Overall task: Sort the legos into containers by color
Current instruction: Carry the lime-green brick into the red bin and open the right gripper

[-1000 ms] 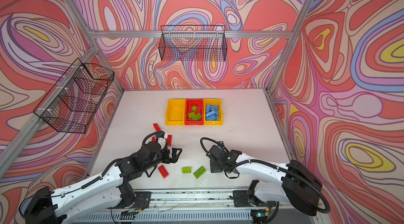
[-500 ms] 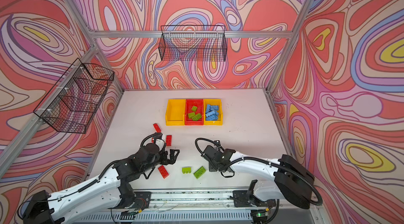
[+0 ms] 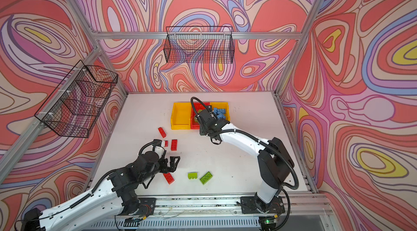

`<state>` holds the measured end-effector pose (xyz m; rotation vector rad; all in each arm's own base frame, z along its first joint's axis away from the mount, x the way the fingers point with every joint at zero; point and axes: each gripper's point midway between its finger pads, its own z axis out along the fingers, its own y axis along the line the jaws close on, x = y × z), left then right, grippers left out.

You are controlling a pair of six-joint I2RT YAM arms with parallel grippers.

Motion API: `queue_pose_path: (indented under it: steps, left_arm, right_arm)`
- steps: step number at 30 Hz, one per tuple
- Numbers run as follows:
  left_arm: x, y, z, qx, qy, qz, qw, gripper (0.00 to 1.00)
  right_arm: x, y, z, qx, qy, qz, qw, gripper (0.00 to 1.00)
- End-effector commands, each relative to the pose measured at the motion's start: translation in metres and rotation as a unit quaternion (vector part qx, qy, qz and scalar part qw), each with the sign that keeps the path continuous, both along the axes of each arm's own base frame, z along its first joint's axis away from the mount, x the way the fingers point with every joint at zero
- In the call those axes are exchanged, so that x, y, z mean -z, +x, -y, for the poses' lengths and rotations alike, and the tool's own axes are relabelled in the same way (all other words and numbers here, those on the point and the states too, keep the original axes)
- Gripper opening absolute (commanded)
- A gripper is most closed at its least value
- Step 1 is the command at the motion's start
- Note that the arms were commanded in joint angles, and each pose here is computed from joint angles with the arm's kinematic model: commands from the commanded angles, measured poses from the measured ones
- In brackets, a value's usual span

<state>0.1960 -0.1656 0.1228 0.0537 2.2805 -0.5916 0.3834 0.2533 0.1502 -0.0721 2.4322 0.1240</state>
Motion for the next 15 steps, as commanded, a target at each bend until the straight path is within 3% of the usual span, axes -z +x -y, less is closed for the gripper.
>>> queue_pose_path:
  steps: [1,6,9,15]
  left_arm:
    - [0.011,-0.007,-0.019,-0.026,0.018,-0.011,0.999,1.00]
    - [0.007,-0.010,-0.033,-0.044,0.028,-0.003,0.999,1.00]
    - [0.004,-0.010,-0.039,-0.050,0.041,0.002,0.998,1.00]
    - [-0.004,-0.006,-0.037,-0.049,0.049,0.009,0.998,1.00]
  right_arm:
    - [0.007,0.039,-0.012,-0.033,-0.016,0.008,0.999,0.47]
    - [0.022,0.086,-0.031,-0.043,-0.024,0.004,0.999,0.48]
    - [0.030,0.108,-0.033,-0.037,-0.028,0.002,0.999,0.55]
    - [0.026,0.119,-0.042,-0.051,-0.013,0.003,0.999,0.90]
